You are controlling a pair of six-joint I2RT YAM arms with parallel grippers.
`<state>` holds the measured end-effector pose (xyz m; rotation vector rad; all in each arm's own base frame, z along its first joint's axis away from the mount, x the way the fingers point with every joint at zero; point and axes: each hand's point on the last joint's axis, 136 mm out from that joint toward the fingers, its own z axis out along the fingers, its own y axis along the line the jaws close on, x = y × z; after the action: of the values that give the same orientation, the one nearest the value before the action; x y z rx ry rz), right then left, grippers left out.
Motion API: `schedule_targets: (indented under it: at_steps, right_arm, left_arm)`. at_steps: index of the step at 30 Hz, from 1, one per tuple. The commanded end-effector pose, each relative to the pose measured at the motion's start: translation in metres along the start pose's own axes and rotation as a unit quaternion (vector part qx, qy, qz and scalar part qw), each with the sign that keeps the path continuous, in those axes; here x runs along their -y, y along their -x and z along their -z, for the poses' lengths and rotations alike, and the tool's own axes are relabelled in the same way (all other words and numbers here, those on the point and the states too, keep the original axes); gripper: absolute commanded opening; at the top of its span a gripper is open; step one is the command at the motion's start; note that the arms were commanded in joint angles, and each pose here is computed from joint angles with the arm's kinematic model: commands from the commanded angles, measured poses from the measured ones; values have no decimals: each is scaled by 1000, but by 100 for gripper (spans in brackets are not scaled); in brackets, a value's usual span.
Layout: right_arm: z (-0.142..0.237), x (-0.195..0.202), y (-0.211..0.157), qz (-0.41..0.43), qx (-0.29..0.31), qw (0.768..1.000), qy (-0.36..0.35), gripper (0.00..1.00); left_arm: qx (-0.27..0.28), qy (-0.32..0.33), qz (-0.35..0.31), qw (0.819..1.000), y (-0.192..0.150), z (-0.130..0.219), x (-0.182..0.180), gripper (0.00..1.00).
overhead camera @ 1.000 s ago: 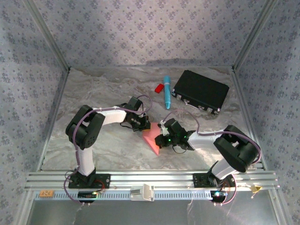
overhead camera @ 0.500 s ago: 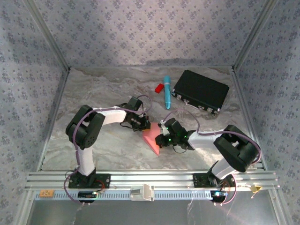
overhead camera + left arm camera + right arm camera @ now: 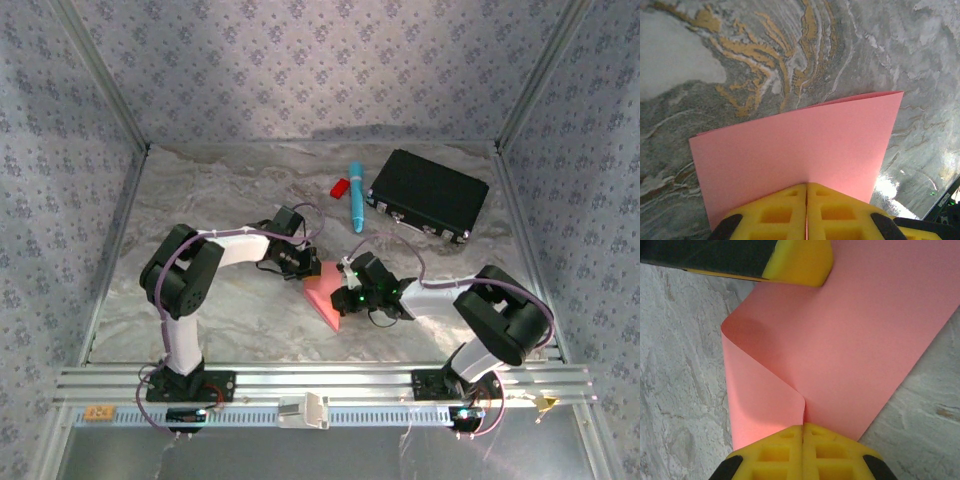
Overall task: Fold a paper plane with a square sheet of paper (pick it up from the middle)
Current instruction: Third fold the triangle at the center of the table.
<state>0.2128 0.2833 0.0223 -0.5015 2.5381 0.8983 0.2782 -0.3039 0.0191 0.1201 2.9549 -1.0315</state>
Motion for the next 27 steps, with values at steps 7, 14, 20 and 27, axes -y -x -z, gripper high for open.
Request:
schedule_targets:
  at_steps: [7, 14, 20, 27]
  right_arm:
    - [-3, 13, -9, -4, -16, 1000, -22, 3]
    - [-2, 17, -7, -3, -23, 1000, -19, 3]
    - [-1, 18, -8, -2, -23, 1000, -17, 3]
    - [0, 21, -7, -7, -19, 1000, -19, 3]
  left_arm:
    - [63, 18, -31, 997, 15, 43, 23, 27]
    - [79, -47, -27, 995, -3, 57, 43, 19]
    - [59, -117, -3, 991, -31, 48, 56, 6]
    - [46, -139, 20, 989, -52, 31, 51, 3]
